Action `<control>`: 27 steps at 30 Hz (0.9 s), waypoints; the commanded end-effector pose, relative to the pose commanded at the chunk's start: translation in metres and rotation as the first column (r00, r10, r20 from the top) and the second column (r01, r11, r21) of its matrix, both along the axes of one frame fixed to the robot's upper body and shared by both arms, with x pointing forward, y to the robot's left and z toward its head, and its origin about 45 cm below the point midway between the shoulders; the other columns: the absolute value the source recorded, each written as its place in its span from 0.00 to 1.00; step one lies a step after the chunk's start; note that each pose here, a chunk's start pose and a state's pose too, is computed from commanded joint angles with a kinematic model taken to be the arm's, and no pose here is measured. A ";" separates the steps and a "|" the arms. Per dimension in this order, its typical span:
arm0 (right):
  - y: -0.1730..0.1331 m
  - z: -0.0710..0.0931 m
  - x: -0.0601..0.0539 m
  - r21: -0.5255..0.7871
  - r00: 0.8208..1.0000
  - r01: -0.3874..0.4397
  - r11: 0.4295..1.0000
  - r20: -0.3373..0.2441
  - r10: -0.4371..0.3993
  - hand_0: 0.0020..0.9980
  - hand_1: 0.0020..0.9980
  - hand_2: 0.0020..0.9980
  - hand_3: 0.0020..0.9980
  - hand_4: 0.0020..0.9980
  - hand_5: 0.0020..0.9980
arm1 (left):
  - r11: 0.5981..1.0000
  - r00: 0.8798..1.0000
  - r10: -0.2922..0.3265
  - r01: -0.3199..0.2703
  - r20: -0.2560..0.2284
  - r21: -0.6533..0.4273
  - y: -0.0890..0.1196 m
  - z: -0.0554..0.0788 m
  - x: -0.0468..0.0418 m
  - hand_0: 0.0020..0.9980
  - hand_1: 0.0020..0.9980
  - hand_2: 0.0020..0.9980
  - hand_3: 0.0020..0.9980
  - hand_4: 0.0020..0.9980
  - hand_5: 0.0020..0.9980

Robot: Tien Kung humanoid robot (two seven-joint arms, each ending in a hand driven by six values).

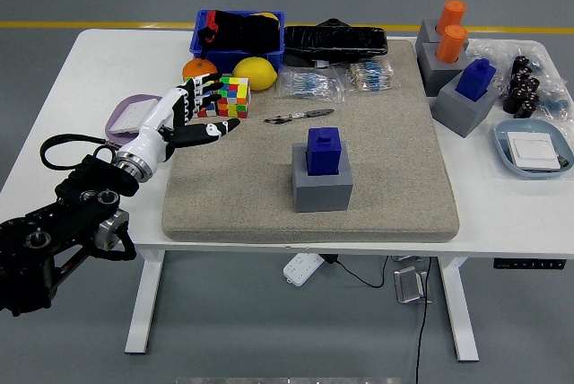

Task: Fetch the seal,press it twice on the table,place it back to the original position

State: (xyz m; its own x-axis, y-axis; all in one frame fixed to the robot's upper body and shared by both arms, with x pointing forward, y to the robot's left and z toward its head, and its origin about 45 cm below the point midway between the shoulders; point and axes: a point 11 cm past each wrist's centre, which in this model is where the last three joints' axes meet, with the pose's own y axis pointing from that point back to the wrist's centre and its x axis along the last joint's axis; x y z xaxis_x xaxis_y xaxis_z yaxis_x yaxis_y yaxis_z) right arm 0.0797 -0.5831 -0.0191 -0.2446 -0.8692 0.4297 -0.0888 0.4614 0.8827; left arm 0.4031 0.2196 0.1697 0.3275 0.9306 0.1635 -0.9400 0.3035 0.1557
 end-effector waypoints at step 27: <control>0.004 -0.003 -0.002 0.011 1.000 0.004 1.000 0.002 -0.004 0.89 0.75 0.73 0.73 0.83 0.52 | 0.979 0.981 -0.194 0.193 -0.020 -0.069 -0.095 -0.006 -0.0212 0.94 0.88 0.89 0.90 0.87 0.07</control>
